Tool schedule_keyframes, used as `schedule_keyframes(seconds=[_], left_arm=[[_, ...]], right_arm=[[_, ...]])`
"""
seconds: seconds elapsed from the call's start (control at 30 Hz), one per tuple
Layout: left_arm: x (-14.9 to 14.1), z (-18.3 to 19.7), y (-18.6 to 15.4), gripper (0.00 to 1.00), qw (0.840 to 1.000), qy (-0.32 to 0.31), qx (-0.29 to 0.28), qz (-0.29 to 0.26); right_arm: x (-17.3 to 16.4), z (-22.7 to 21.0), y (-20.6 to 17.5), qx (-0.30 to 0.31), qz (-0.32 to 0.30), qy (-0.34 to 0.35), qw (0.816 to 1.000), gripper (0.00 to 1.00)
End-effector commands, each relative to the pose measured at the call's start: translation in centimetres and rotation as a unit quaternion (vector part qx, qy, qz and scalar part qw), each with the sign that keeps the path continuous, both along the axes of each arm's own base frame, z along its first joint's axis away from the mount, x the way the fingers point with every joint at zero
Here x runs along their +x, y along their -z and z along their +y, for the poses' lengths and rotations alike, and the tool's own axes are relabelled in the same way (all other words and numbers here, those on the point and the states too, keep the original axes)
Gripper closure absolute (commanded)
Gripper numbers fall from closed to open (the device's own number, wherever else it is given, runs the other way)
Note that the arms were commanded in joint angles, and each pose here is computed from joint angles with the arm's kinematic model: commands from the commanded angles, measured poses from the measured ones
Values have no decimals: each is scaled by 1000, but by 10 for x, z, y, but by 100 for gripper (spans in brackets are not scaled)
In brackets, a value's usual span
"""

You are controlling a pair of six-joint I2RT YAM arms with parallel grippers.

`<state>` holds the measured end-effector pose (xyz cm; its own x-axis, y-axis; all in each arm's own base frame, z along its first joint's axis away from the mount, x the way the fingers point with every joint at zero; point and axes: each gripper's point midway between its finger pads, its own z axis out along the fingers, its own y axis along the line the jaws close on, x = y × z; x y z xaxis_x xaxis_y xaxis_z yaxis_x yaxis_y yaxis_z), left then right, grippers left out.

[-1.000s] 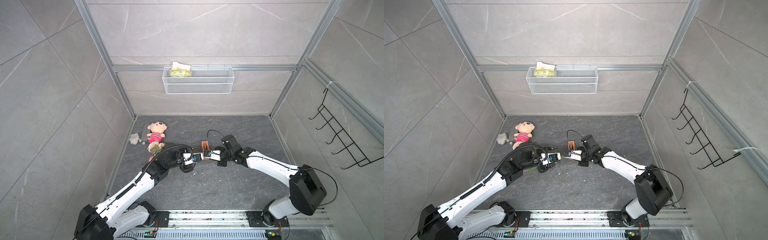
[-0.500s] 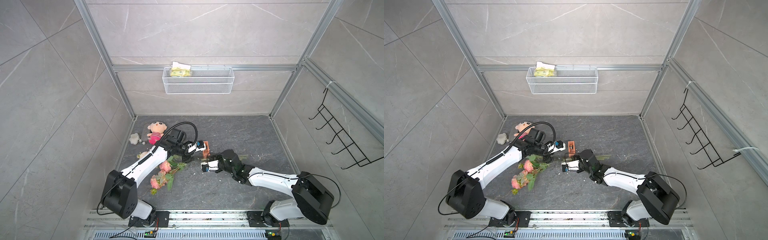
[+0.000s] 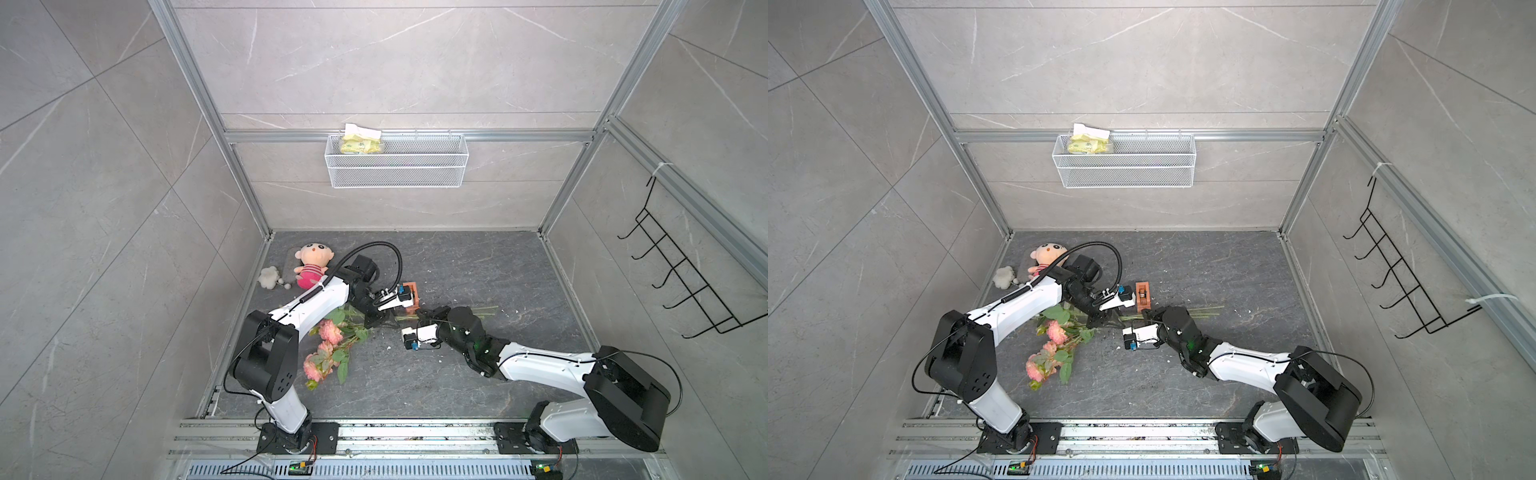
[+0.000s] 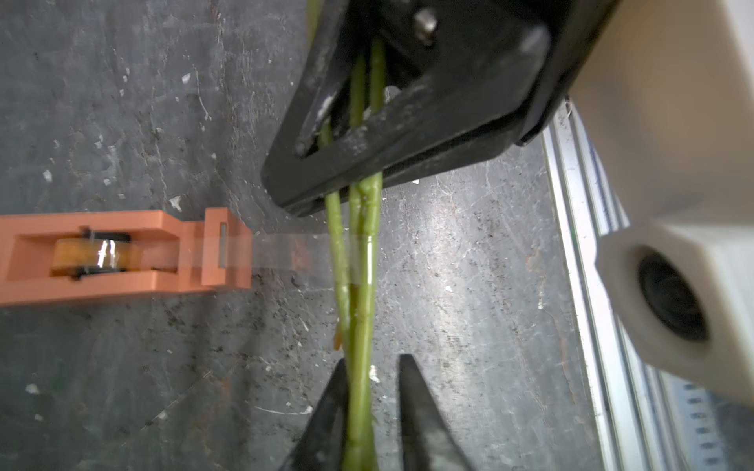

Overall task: Wrap bouquets with tape
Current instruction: Wrap the tape around the bouquet.

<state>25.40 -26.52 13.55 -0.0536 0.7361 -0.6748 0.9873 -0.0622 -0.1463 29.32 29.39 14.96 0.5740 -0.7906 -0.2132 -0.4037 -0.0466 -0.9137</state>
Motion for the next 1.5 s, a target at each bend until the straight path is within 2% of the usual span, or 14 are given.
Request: schedule_keyframes(seconds=[0.0, 0.07, 0.17, 0.27, 0.37, 0.5, 0.63, 0.73, 0.87, 0.97, 1.23, 1.3, 1.37, 1.47], left_arm=[[-6, -3, -19, 97, 999, 16, -28, 5], [-2, -3, -21, 100, 1000, 12, -27, -7], [4, -2, -24, 100, 999, 2, -27, -29], [14, -2, -28, 100, 997, -18, -28, -73], [21, -2, -32, 100, 989, -32, -26, -138], [26, -4, -36, 100, 971, -43, -17, -235], [29, -7, -38, 100, 945, -37, 3, -324], [32, -12, -44, 100, 912, -33, 2, -410], [38, -15, -49, 100, 880, -40, 22, -473], [42, -17, -50, 100, 863, -43, 37, -502], [48, -20, -48, 100, 848, -47, 44, -525], [47, -22, -48, 100, 849, -44, 42, -525], [44, -23, -50, 100, 850, -41, 33, -524], [41, -23, -54, 100, 852, -45, 24, -522]], right_arm=[[3, -1, -19, 27, -21, 14, 999, 100], [2, -2, -14, 24, 9, 23, 999, 94], [-5, -7, -6, 18, 105, 47, 993, 80], [-27, -12, 0, 24, 232, 52, 971, 63], [-44, -21, -7, 53, 355, 75, 930, 51], [-81, -34, -26, 83, 525, 38, 846, 40], [-59, -46, -60, 182, 614, 49, 767, 32], [-33, -49, -53, 188, 654, 99, 726, 27], [-21, -43, -36, 135, 717, 125, 672, 29], [-18, -38, -23, 109, 748, 124, 642, 32], [-22, -26, -8, 91, 790, 86, 601, 41], [-20, -24, -1, 85, 793, 86, 597, 50], [-14, -23, 5, 83, 791, 93, 599, 66], [-6, -22, 8, 83, 775, 98, 619, 91]])
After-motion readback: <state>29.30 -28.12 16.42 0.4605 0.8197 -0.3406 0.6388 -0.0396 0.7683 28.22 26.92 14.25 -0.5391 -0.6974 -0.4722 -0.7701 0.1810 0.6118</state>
